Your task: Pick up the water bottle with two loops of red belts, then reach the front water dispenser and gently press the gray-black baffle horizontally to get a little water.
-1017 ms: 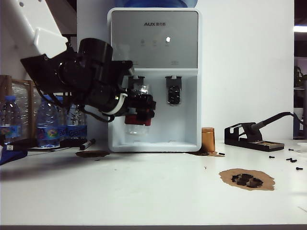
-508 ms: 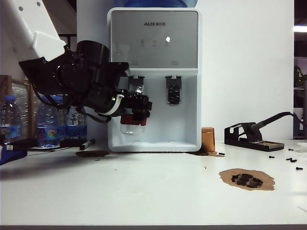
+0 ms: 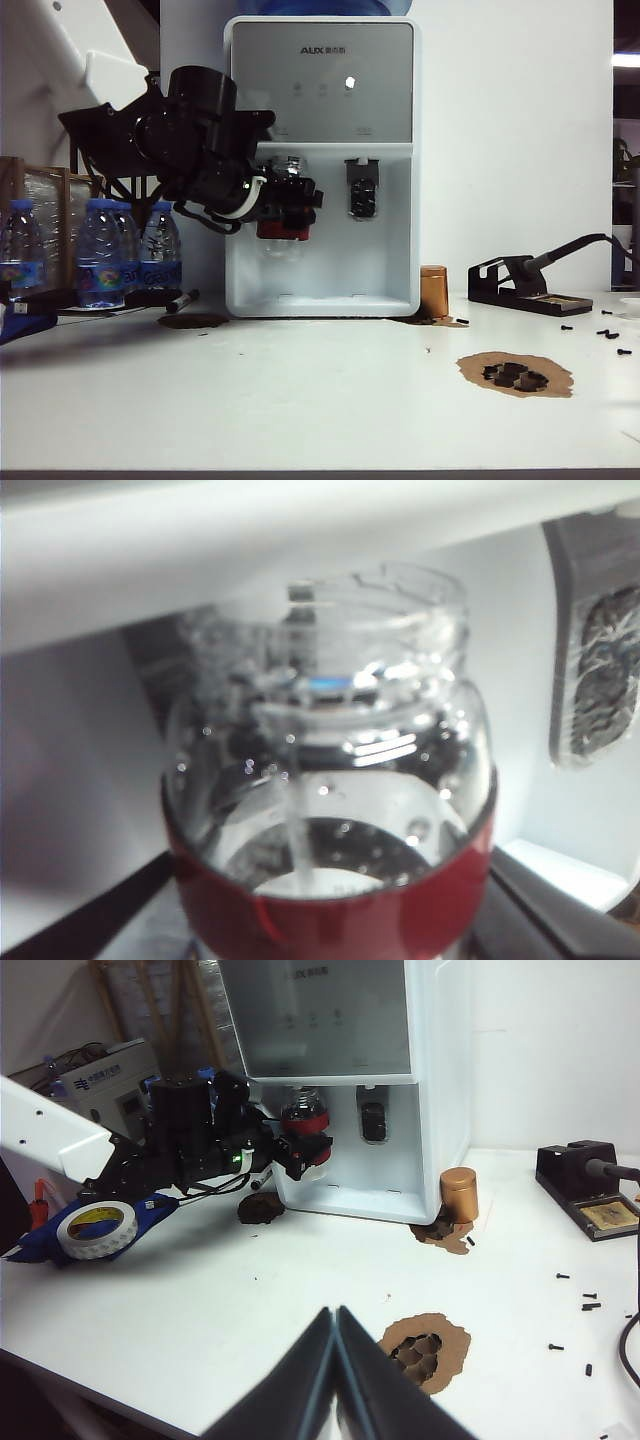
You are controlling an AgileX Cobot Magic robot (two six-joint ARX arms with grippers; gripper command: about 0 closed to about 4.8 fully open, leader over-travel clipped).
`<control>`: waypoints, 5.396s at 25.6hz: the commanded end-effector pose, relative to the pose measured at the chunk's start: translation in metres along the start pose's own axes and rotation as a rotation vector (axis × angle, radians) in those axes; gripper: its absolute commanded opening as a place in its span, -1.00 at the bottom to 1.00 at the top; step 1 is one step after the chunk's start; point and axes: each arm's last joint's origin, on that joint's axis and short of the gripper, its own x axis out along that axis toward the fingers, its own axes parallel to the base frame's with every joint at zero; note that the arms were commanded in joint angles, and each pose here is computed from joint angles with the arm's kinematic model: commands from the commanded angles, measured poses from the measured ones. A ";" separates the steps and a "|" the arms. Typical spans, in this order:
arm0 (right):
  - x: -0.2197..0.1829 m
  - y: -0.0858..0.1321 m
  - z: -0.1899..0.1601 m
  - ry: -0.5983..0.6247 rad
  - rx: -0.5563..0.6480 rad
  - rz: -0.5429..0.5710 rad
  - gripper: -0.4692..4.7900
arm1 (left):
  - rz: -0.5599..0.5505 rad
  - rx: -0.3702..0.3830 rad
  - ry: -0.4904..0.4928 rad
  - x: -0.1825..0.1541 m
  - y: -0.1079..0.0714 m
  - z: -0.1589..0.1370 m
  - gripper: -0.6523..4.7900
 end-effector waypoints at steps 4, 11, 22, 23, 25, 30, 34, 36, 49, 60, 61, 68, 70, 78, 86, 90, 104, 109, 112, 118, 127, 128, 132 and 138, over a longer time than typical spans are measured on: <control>-0.001 0.001 0.004 -0.034 -0.023 0.001 -0.83 | 0.057 -0.008 -0.001 0.002 0.009 0.001 -0.78; -0.001 0.001 0.004 -0.039 -0.026 0.002 -0.83 | 0.073 -0.038 0.008 0.001 0.020 -0.002 -0.78; -0.001 0.001 0.005 -0.048 -0.030 0.002 -0.83 | 0.064 -0.036 0.007 0.002 0.015 -0.001 -0.78; -0.001 0.001 0.005 -0.048 -0.030 0.002 -0.83 | 0.061 -0.036 0.007 0.002 0.014 -0.001 -0.78; -0.001 0.001 0.005 -0.047 -0.030 0.002 -0.83 | 0.058 -0.035 0.007 0.002 0.012 -0.001 -0.78; -0.001 0.001 0.005 -0.047 -0.030 0.001 -0.83 | 0.014 -0.032 0.007 0.002 0.004 -0.001 -0.78; -0.001 0.001 0.005 -0.047 -0.030 0.002 -0.83 | -0.010 -0.030 0.016 0.002 -0.003 -0.002 -0.78; -0.001 0.001 0.005 -0.047 -0.029 0.002 -0.83 | -0.012 -0.030 0.032 0.001 -0.003 -0.003 -0.78; -0.001 0.001 0.005 -0.047 -0.030 0.002 -0.83 | -0.077 -0.029 0.076 -0.027 -0.009 0.004 -0.78; 0.008 -0.004 0.007 -0.096 -0.050 0.005 -0.83 | -0.290 -0.020 0.042 -0.088 -0.038 0.019 -0.78; 0.014 -0.006 0.005 -0.095 -0.040 0.007 -0.83 | -0.321 -0.018 0.025 -0.096 -0.043 0.020 -0.78; 0.043 -0.018 -0.002 -0.116 0.021 0.116 -0.83 | -0.490 -0.035 -0.090 -0.147 -0.092 -0.010 -0.78; 0.044 -0.018 0.005 -0.167 0.018 0.115 -0.83 | -0.503 -0.033 -0.097 -0.153 -0.097 -0.016 -0.78; 0.075 -0.032 0.021 -0.134 0.045 0.113 -0.82 | -0.516 -0.013 0.001 -0.156 -0.102 -0.053 -0.78; 0.109 -0.048 0.023 -0.011 0.111 0.107 -0.83 | -0.518 0.034 0.022 -0.155 -0.103 -0.069 -0.78; 0.137 -0.059 0.012 0.163 0.201 0.173 -0.83 | -0.522 0.076 0.056 -0.156 -0.103 -0.081 -0.78; 0.193 -0.076 0.012 0.182 0.207 0.183 -0.83 | -0.424 0.164 0.213 -0.163 -0.088 -0.107 -0.78; 0.220 -0.069 0.006 0.195 0.176 0.214 -0.83 | -0.384 0.153 0.254 -0.165 -0.075 -0.115 -0.78; 0.237 -0.062 0.001 0.200 0.145 0.248 -0.83 | -0.364 0.146 0.275 -0.165 -0.068 -0.117 -0.78; 0.270 -0.054 -0.006 0.125 -0.005 0.260 -0.83 | -0.366 0.145 0.302 -0.165 -0.067 -0.119 0.04; 0.270 -0.056 0.000 0.056 -0.058 0.166 -0.83 | -0.403 0.137 0.278 -0.165 -0.068 -0.117 0.95; 0.266 -0.055 0.004 0.032 -0.058 0.166 -0.83 | -0.405 0.137 0.281 -0.165 -0.068 -0.118 1.00; 0.247 -0.050 0.024 -0.082 -0.056 0.166 -0.83 | -0.405 0.144 0.288 -0.166 -0.068 -0.118 1.00; 0.209 -0.042 0.039 -0.135 -0.100 0.159 -0.83 | -0.420 0.132 0.297 -0.165 -0.057 -0.120 1.00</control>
